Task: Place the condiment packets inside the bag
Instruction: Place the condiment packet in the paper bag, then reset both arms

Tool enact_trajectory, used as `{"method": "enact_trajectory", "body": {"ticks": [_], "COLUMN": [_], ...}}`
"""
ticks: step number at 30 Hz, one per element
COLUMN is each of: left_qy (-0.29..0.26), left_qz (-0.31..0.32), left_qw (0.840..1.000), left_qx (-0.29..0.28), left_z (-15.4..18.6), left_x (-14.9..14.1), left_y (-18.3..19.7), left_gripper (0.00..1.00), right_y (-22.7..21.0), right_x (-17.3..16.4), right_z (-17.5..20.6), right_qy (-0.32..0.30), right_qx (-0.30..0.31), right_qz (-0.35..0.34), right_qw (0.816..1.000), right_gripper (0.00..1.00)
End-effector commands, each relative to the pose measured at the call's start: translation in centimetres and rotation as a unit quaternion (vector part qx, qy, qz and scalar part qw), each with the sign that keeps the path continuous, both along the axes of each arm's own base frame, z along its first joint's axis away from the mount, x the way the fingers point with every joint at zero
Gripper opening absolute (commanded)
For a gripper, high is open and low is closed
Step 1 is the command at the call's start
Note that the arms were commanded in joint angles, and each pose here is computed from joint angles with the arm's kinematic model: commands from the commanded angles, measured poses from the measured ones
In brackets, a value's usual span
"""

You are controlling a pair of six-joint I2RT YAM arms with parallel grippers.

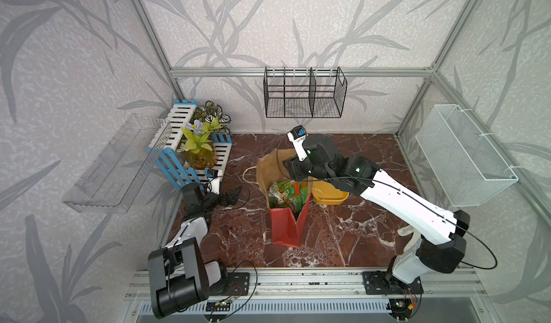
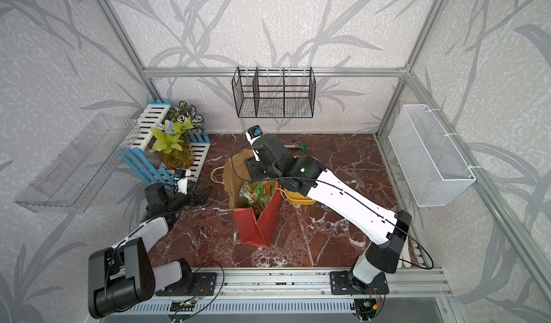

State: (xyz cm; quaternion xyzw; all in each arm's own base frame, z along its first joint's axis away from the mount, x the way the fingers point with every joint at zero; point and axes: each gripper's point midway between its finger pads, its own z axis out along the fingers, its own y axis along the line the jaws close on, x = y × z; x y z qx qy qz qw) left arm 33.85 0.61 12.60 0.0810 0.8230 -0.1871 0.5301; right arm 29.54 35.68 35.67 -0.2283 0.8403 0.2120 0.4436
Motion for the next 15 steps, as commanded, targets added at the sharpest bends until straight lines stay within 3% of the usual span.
{"method": "enact_trajectory", "body": {"ticks": [1, 4, 9, 12, 15], "left_qy": [-0.008, -0.008, -0.009, -0.014, -0.018], "left_qz": [0.007, 0.004, 0.004, 0.009, 0.035], "left_qw": [1.000, 1.000, 1.000, 1.000, 0.999], "left_qx": [0.003, 0.004, 0.017, 0.024, 0.030], "left_z": [0.5, 0.3, 0.2, 0.2, 0.1], "left_x": [0.4, 0.4, 0.4, 0.4, 0.7], "left_y": [0.4, 0.3, 0.2, 0.1, 0.7], "left_gripper": [1.00, 1.00, 1.00, 1.00, 1.00], "right_y": [-1.8, -3.9, -9.1, -13.8, -20.0], "right_x": [-0.8, -1.2, -0.7, 0.0, 1.1], "right_z": [4.3, 5.2, 4.1, 1.8, -1.9], "right_qy": [-0.035, -0.050, -0.016, -0.020, -0.013], "right_qx": [0.032, 0.045, 0.078, 0.044, 0.013], "right_qz": [-0.006, -0.024, -0.065, -0.130, -0.229], "right_qw": [0.999, 0.997, 0.995, 0.990, 0.973], "right_gripper": [0.61, 0.68, 0.79, 0.90, 0.97]}}
